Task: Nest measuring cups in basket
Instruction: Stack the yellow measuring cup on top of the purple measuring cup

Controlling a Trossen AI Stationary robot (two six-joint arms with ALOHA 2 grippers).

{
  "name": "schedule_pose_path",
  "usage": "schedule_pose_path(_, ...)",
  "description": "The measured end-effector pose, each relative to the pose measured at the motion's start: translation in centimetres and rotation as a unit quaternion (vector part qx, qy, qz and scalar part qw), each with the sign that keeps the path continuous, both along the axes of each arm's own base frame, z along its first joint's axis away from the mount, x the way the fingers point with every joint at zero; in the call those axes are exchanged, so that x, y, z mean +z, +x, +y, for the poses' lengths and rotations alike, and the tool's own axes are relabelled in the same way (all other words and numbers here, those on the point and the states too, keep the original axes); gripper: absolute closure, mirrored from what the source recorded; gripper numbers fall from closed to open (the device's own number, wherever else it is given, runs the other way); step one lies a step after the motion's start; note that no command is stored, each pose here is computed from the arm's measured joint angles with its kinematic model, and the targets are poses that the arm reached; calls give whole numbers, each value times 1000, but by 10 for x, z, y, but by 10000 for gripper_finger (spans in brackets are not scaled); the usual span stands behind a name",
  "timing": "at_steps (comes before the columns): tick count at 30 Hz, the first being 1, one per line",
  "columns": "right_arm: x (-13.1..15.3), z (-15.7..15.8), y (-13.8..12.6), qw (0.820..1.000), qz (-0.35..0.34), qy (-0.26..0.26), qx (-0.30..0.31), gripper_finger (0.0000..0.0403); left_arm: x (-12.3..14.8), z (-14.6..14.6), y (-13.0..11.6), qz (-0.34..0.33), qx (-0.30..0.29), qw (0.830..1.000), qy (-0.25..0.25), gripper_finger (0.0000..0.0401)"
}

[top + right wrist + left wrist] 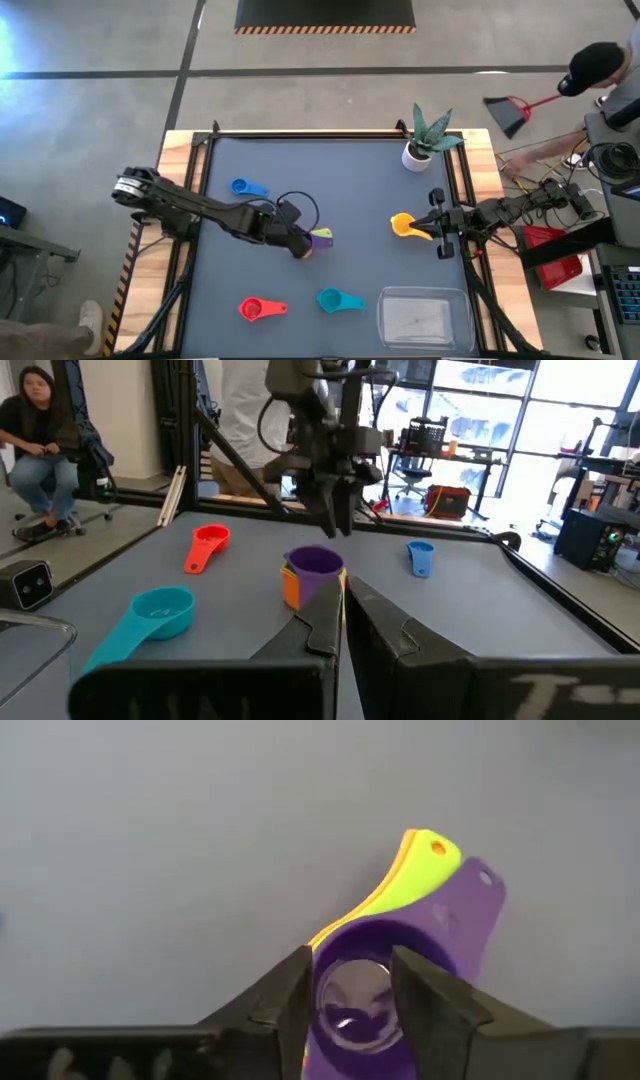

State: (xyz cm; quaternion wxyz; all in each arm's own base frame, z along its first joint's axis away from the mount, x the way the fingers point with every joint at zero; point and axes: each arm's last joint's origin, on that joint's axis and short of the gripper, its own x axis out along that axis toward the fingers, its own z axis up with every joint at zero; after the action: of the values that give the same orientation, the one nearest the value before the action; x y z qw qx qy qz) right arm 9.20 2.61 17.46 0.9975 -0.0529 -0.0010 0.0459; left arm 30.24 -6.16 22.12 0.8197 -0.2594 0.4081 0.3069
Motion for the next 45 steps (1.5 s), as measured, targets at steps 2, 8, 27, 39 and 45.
schedule_pose_path(2,0,0,0,1000,0,0,0,394,7,-1,-3,18,-5,1000,17,273)
schedule_pose_path(8,0,0,0,1000,0,0,0,394,33,-7,-15,41,0,994,102,256)
schedule_pose_path(27,0,0,0,1000,0,0,0,394,64,25,-12,-316,-290,875,224,230)
schedule_pose_path(39,0,0,0,999,-3,-33,0,394,61,67,-18,-460,-320,776,290,259)
schedule_pose_path(45,0,0,0,999,-4,-39,0,394,58,66,-4,-466,-375,757,262,268)
